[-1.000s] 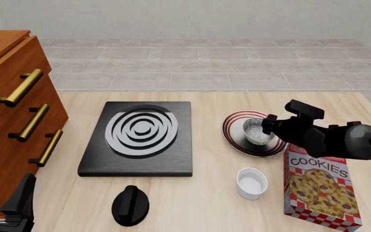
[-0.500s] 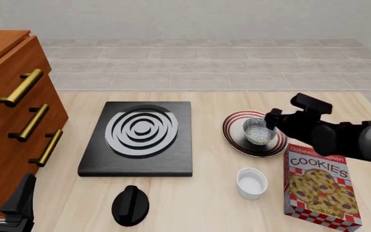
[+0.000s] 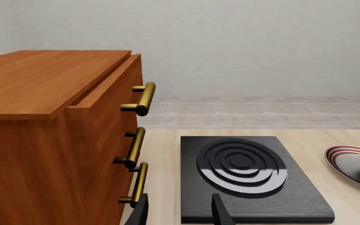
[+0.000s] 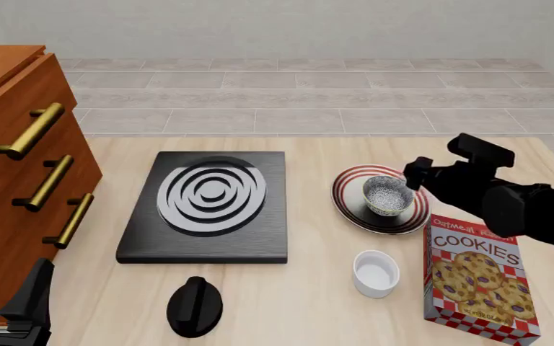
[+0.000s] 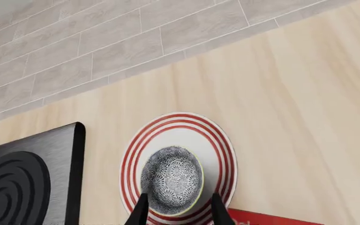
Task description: Pick the akita bowl next to the ramekin and place it on the plate.
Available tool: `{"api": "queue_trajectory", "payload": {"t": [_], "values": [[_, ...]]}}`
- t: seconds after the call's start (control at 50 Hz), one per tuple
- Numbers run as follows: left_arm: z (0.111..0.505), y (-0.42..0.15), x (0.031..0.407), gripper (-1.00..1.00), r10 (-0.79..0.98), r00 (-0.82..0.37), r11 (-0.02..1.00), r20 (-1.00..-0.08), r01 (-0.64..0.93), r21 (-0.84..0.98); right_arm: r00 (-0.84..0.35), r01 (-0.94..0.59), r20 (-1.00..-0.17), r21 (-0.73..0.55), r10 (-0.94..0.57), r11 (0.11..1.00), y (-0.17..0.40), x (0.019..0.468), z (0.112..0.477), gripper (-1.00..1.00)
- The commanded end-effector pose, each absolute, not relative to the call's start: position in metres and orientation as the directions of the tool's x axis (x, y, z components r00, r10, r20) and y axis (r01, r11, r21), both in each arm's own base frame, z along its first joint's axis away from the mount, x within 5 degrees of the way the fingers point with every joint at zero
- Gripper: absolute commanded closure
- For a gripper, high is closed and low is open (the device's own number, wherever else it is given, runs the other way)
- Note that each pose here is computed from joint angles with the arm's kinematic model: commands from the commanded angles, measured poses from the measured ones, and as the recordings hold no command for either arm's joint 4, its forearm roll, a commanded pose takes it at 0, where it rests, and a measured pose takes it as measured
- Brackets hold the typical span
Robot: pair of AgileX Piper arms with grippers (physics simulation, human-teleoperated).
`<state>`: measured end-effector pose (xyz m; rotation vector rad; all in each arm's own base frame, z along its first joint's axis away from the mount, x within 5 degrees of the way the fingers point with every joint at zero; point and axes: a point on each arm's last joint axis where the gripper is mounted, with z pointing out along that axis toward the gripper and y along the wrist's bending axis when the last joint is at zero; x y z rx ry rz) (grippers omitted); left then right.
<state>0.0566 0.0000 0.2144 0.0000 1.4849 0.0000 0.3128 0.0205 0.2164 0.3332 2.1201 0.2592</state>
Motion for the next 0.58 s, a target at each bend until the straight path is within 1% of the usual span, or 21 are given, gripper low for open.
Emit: {"api": "queue_trajectory", "payload": {"t": [0.02,0.58], "values": [[0.214,0.000,0.057,-1.00,0.000,0.086,1.000,-0.996,0.000,0.000,-0.507,0.138,-0.792,0.316,0.341,0.939,0.018,0.303,0.226,-1.00],[0.214,0.000,0.057,-1.00,0.000,0.086,1.000,-0.996,0.000,0.000,-0.474,0.139,-0.806,0.329,0.354,0.934,0.014,0.277,0.244,-1.00]]}}
